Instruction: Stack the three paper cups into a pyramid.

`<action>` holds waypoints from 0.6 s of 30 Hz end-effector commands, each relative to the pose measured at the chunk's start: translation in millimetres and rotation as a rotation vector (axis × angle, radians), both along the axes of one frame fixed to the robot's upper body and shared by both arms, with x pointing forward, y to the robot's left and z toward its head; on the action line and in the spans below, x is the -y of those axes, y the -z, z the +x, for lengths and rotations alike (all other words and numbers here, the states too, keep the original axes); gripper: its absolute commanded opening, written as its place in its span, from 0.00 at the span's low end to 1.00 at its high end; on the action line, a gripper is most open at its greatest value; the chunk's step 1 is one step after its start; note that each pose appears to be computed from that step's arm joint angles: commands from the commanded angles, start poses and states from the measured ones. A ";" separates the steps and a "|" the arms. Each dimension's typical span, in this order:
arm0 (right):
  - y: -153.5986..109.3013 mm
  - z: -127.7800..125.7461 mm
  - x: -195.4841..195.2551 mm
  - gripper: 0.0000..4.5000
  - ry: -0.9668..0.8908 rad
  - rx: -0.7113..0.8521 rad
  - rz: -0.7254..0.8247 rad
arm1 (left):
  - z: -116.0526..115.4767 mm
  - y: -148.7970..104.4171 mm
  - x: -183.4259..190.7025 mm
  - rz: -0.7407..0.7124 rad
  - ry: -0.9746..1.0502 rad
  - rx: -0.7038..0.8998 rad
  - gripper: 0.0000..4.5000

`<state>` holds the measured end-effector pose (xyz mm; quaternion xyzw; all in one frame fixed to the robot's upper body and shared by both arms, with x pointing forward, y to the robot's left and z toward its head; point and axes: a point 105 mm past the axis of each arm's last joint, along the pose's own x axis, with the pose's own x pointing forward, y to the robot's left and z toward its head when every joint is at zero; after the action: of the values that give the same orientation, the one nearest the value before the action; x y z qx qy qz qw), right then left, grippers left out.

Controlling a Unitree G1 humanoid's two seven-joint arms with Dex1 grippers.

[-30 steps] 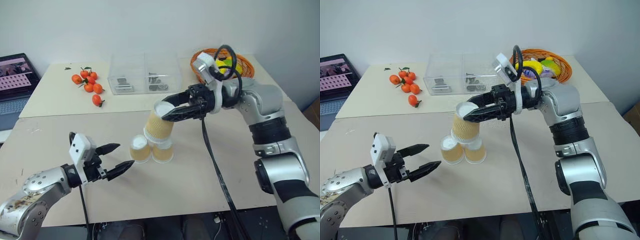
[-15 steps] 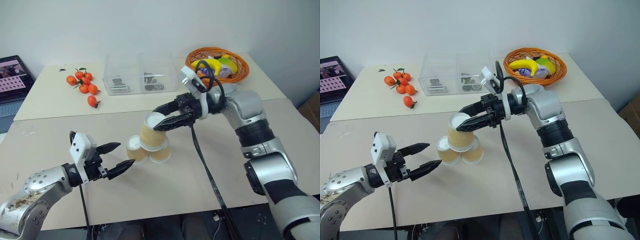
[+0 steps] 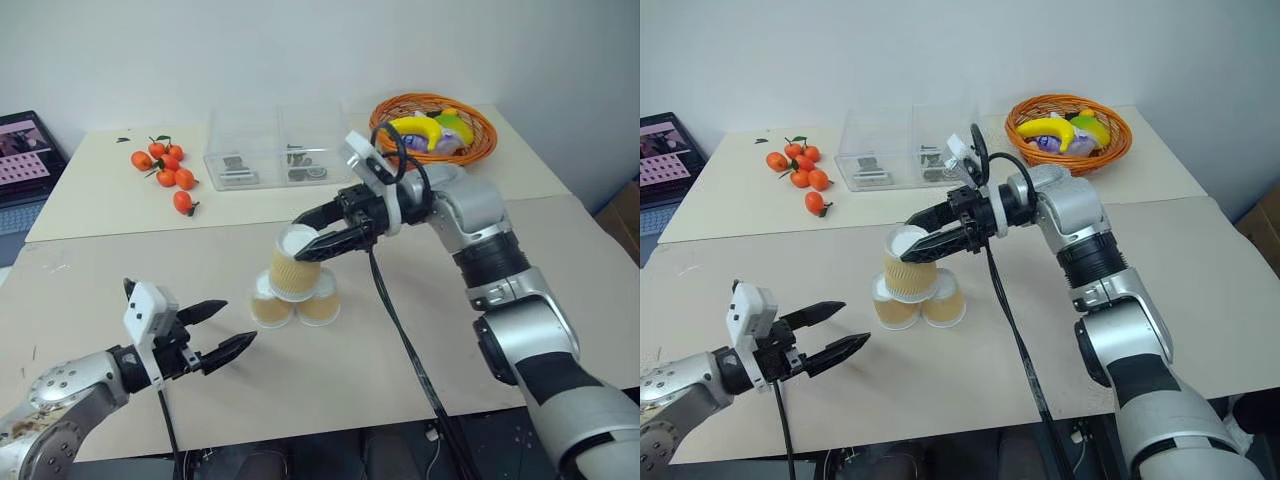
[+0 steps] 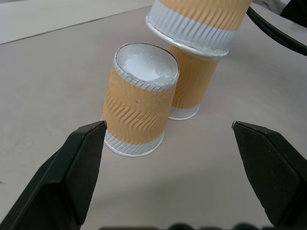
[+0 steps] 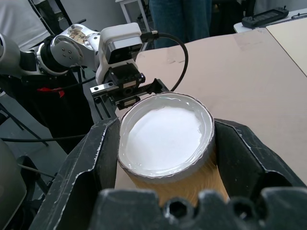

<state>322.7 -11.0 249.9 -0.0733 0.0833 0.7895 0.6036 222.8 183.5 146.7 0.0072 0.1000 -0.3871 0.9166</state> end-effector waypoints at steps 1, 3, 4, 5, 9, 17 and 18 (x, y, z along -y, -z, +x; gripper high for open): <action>-16.6 -4.3 -3.8 0.60 -0.049 0.058 0.030 | -1.7 -12.3 3.4 0.013 0.018 0.058 1.00; -15.2 -4.4 -6.1 0.60 -0.053 0.059 0.027 | -1.4 -12.5 4.0 0.013 0.019 0.060 1.00; -13.6 -4.4 -7.4 0.60 -0.055 0.056 0.024 | -1.1 -12.8 4.2 0.011 0.020 0.061 1.00; -11.8 -4.1 -8.3 0.60 -0.054 0.054 0.020 | -0.8 -12.9 4.2 0.011 0.019 0.062 1.00; -7.0 -0.1 -10.9 0.60 -0.030 0.050 0.024 | -0.4 -12.9 5.0 0.012 0.019 0.064 1.00; 0.4 4.2 -9.4 0.99 -0.001 0.057 0.009 | 2.5 -12.8 9.2 -0.001 0.024 0.067 1.00; -1.9 3.8 -7.4 0.99 -0.003 0.057 0.015 | 3.2 -12.9 9.7 -0.004 0.025 0.067 1.00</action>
<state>328.9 -0.8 241.6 -0.0863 0.0821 0.7836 0.6098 227.3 180.1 152.3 0.0122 0.0868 -0.3879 0.9175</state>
